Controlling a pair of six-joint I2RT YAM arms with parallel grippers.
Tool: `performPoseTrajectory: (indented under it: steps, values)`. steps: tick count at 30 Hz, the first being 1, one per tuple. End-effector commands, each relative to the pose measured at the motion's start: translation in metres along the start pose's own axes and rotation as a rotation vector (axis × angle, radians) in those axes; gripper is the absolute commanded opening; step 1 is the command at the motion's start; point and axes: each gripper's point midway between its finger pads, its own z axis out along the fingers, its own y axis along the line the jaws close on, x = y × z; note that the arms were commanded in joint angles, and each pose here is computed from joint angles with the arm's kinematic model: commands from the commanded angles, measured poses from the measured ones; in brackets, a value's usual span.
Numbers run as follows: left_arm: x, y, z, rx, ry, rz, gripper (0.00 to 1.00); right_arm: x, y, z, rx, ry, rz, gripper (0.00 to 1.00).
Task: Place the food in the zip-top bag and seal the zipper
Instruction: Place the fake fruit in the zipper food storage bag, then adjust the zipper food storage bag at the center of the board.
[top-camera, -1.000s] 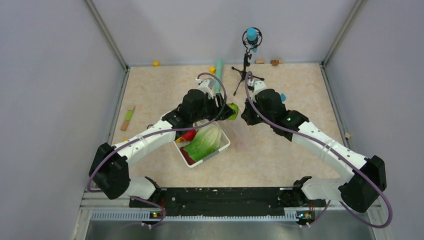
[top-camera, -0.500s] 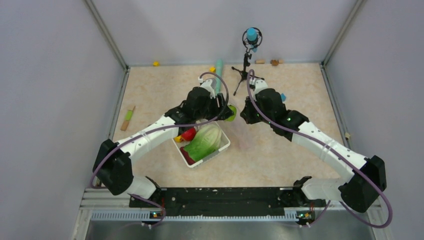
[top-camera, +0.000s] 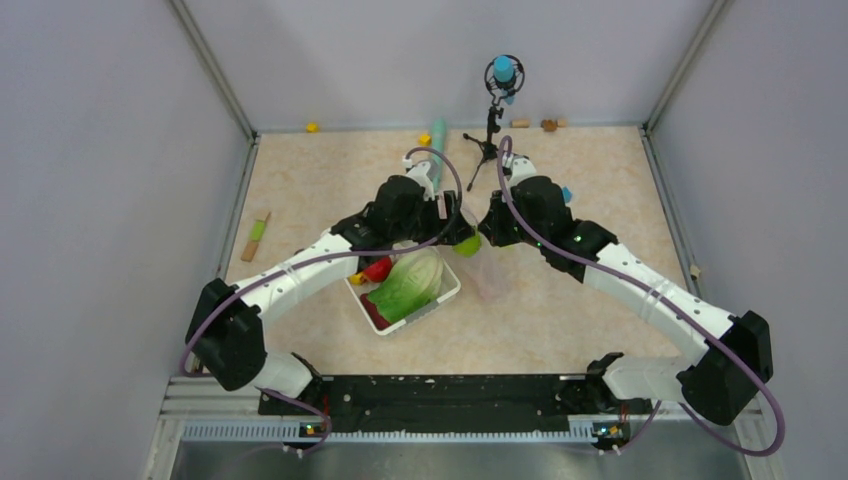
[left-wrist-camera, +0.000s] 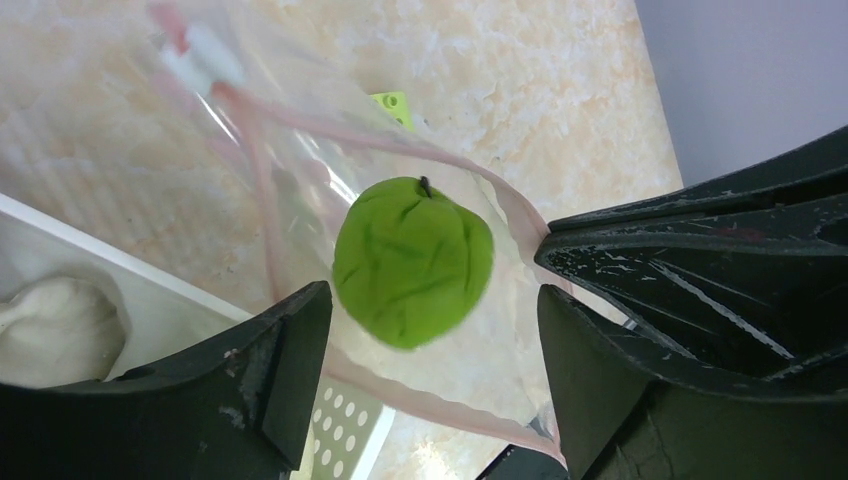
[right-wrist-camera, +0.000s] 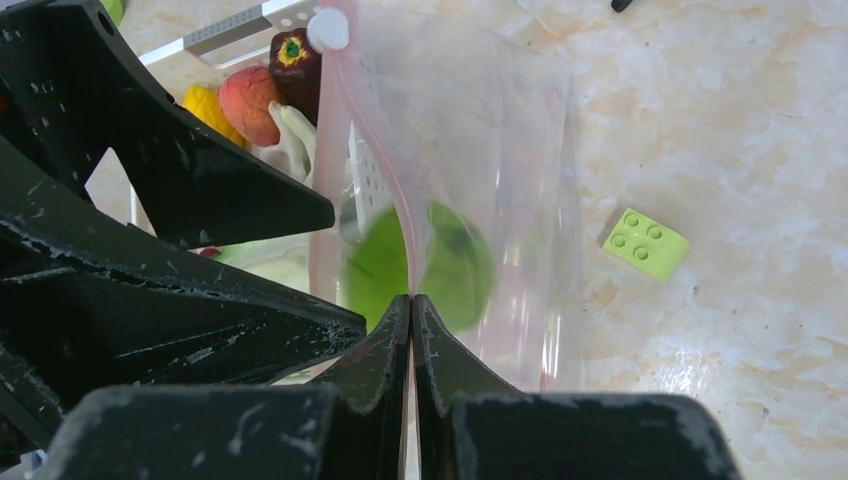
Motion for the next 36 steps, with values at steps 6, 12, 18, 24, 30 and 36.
performPoseTrajectory:
  steps: [6, 12, 18, 24, 30, 36]
  values:
    - [-0.026, -0.036, -0.031, 0.116, -0.082, 0.049, 0.84, -0.011, 0.004, 0.000, -0.019, -0.037, 0.019, 0.00]
    - [-0.027, -0.028, -0.053, 0.073, -0.130, 0.058, 0.86, -0.009, 0.002, 0.001, -0.007, -0.033, 0.013, 0.00]
    - [-0.023, 0.020, -0.061, -0.131, -0.208, 0.015, 0.91, -0.007, 0.001, 0.001, -0.005, -0.027, 0.008, 0.00]
    - [-0.004, 0.029, -0.041, -0.153, -0.116, 0.010, 0.86, -0.012, 0.004, -0.001, -0.013, -0.036, 0.001, 0.00]
    - [-0.005, 0.032, -0.017, -0.188, -0.057, 0.030, 0.61, -0.021, 0.006, -0.009, -0.017, -0.057, -0.015, 0.00]
    - [-0.022, 0.015, -0.017, -0.145, -0.061, 0.075, 0.04, -0.042, 0.003, -0.026, 0.014, -0.119, -0.047, 0.00]
